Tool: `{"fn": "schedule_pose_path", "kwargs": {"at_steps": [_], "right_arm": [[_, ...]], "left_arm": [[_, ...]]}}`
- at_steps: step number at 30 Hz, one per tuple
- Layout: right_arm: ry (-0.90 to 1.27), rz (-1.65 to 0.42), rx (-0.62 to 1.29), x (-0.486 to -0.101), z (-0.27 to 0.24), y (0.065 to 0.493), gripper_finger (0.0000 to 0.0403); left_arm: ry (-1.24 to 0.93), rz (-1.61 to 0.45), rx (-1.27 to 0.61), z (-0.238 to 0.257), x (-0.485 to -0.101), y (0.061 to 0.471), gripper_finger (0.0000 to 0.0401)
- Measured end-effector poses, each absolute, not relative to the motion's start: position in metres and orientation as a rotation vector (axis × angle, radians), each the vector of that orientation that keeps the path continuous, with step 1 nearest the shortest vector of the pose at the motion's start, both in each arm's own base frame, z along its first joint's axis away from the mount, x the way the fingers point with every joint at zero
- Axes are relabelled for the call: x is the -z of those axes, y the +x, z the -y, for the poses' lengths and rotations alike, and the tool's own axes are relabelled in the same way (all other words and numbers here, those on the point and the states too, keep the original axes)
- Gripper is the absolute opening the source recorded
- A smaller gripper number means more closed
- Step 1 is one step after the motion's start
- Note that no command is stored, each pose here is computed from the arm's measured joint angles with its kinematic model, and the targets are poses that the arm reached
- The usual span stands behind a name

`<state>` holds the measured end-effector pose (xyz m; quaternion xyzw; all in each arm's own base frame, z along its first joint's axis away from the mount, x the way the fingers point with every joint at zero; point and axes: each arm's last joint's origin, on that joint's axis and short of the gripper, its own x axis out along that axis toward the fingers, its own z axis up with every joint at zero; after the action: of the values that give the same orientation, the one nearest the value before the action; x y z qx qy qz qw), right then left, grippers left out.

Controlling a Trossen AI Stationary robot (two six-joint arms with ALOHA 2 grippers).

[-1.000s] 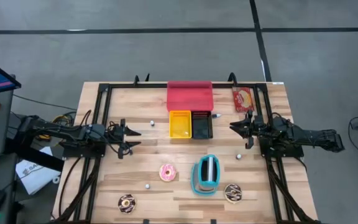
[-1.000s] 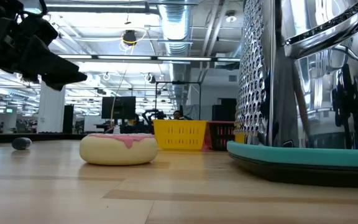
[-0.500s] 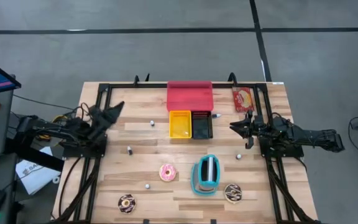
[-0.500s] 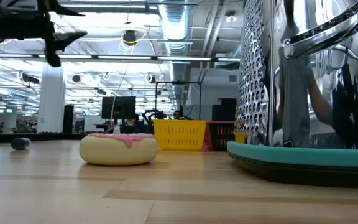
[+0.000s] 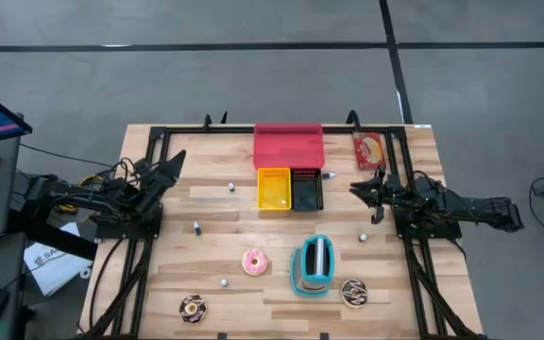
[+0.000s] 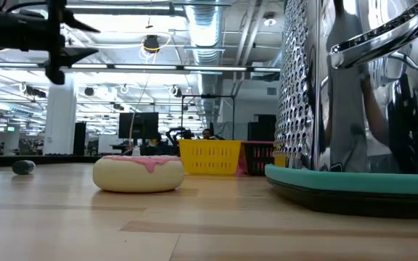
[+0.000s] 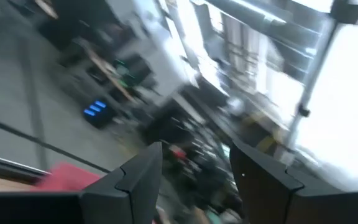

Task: Pick & Place Food Item
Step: Put the black food coloring bottle into the yellow bin

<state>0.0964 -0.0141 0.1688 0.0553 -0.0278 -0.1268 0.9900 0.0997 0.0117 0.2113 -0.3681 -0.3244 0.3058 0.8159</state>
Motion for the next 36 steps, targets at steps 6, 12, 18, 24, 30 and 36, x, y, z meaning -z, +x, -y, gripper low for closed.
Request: {"fn": "schedule_pose_path", "kwargs": {"at_steps": [6,12,18,24,30,36], "right_arm": [[0.162,0.225,0.353,-0.184,0.019,0.094,0.0071],[0.662,0.771,0.316,-0.220,0.024,0.076,0.0071],[0.706,1.009,0.155,-0.251,0.021,0.057,0.0071],[0.734,0.998,0.028,-0.267,0.018,0.052,0.0071],[0.746,0.795,0.091,-0.283,0.016,0.053,0.0071],[0.617,0.577,0.189,-0.313,0.014,0.050,0.0073]], "left_arm": [[-0.746,0.645,-0.425,-0.007,-0.213,0.104,0.0186],[-0.596,0.561,-0.472,-0.005,-0.237,0.115,0.0186],[-0.289,0.168,-0.632,-0.007,-0.283,0.149,0.0186],[-0.174,-0.589,-0.701,-0.035,-0.288,0.171,0.0186],[-0.257,-0.889,-0.484,-0.062,-0.273,0.181,0.0186],[-0.073,-0.934,-0.308,-0.072,-0.261,0.201,0.0200]]}}
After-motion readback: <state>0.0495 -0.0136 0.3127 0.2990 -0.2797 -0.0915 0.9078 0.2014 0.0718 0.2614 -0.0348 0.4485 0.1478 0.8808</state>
